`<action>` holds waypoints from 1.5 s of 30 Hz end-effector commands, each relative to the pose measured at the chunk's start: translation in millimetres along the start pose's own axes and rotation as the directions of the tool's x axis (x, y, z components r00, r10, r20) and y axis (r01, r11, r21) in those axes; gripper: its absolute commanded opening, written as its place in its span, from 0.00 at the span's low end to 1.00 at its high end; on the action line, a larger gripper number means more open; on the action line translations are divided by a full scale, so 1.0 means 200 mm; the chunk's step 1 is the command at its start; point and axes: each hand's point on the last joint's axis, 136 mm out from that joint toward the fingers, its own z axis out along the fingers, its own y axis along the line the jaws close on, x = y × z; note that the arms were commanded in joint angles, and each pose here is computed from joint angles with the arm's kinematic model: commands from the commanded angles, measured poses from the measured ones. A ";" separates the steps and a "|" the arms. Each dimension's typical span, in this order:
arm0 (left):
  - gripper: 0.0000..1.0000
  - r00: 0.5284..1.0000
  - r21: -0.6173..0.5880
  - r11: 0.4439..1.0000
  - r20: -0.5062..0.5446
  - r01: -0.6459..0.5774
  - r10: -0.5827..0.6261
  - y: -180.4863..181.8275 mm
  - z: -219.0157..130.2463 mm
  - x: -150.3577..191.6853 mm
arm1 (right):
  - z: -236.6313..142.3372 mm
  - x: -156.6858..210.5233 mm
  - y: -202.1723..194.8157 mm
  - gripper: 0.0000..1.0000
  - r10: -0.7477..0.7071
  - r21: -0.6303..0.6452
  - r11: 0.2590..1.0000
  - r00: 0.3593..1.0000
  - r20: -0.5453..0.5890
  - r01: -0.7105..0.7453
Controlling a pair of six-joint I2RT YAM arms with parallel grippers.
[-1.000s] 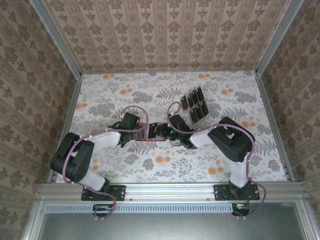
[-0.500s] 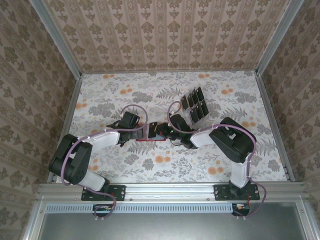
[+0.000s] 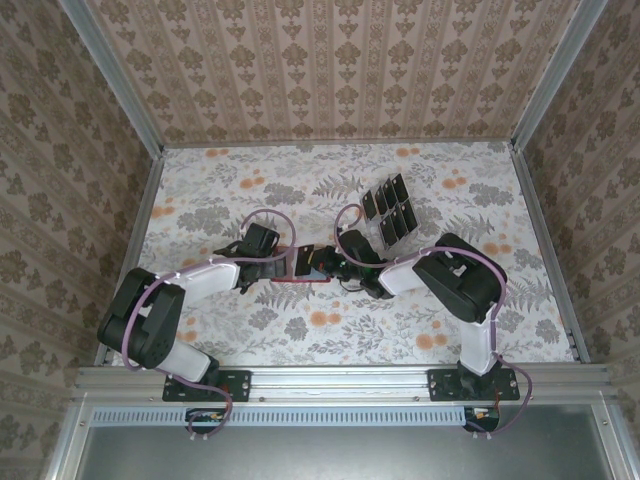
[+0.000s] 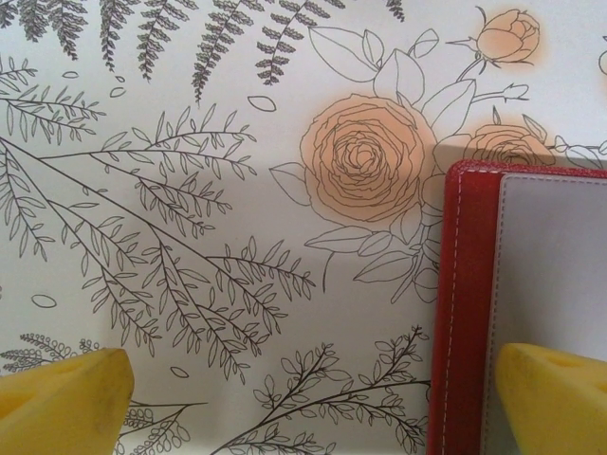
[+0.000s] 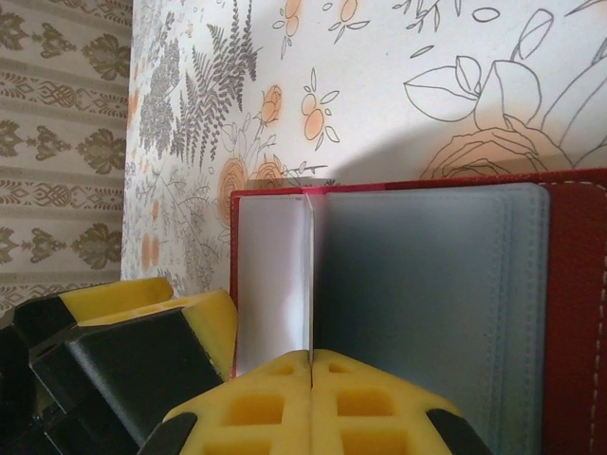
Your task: Put the credit cards into the card holder
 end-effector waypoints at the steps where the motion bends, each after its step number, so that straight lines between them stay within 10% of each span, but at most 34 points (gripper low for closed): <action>1: 1.00 1.000 -0.010 1.000 -0.014 -0.020 0.019 0.00 0.01 0.03 | 0.02 -0.02 0.05 0.00 0.018 -0.044 0.999 1.000 0.000 -0.018; 45: 0.98 0.997 -0.109 0.994 -0.077 -0.002 -0.007 0.09 -0.03 0.21 | -0.05 -0.06 0.14 0.00 -0.023 -0.109 0.994 0.998 0.062 0.030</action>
